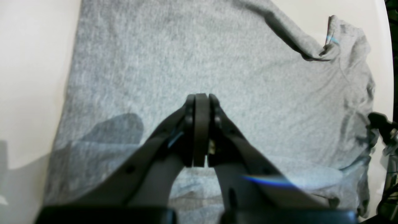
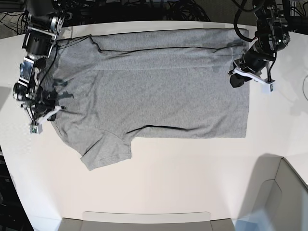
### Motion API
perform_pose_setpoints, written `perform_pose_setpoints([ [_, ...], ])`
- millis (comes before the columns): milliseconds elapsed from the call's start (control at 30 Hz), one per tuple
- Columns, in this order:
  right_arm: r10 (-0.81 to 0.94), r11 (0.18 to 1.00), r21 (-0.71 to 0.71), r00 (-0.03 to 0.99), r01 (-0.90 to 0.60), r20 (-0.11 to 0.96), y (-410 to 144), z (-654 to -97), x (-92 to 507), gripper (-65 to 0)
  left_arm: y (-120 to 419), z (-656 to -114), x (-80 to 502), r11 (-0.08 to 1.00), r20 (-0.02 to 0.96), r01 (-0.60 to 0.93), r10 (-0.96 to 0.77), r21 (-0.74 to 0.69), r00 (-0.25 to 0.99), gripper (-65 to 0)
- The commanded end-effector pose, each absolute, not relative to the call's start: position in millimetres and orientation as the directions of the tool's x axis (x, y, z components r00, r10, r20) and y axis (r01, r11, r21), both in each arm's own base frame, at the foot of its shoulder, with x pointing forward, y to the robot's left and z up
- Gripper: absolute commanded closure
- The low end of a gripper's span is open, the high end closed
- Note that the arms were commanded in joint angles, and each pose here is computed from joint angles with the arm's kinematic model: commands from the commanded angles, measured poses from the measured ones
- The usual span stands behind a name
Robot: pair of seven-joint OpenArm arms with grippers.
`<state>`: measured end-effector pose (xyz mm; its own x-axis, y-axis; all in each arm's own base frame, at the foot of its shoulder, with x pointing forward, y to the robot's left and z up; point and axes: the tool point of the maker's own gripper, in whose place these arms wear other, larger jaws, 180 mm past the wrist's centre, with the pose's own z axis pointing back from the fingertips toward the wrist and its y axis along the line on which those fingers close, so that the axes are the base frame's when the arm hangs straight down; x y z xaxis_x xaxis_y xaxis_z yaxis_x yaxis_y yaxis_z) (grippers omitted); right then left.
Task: Fold the T-shirt properly
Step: 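Release the right gripper and move it to the shirt's sleeve corner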
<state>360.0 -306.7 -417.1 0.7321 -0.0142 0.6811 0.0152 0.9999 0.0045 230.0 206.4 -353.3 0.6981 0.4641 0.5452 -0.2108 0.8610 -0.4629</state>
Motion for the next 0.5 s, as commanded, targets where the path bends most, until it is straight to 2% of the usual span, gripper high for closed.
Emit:
perform_pose_setpoints([
  [0,0.024,0.999,-0.047,0.788,0.006,0.616,-316,-425,338,0.0,208,-344,236,0.866,0.574,-0.189,0.455,-0.462,0.681,0.0],
  [167,0.139,0.988,-0.140,0.815,-0.071,0.563,-305,-410,297,0.0,208,-341,240,0.866,0.581,-0.184,0.455,-0.464,0.674,0.0],
  [400,0.163,0.984,-0.169,0.700,-0.061,0.695,-291,-353,329,-0.4,208,-342,239,0.865,0.580,-0.186,0.457,-0.466,0.675,0.0],
  [467,0.163,0.984,-0.175,0.652,-0.047,0.740,-292,-330,351,-5.7,208,-342,239,0.865,0.580,-0.186,0.457,-0.466,0.675,0.0],
])
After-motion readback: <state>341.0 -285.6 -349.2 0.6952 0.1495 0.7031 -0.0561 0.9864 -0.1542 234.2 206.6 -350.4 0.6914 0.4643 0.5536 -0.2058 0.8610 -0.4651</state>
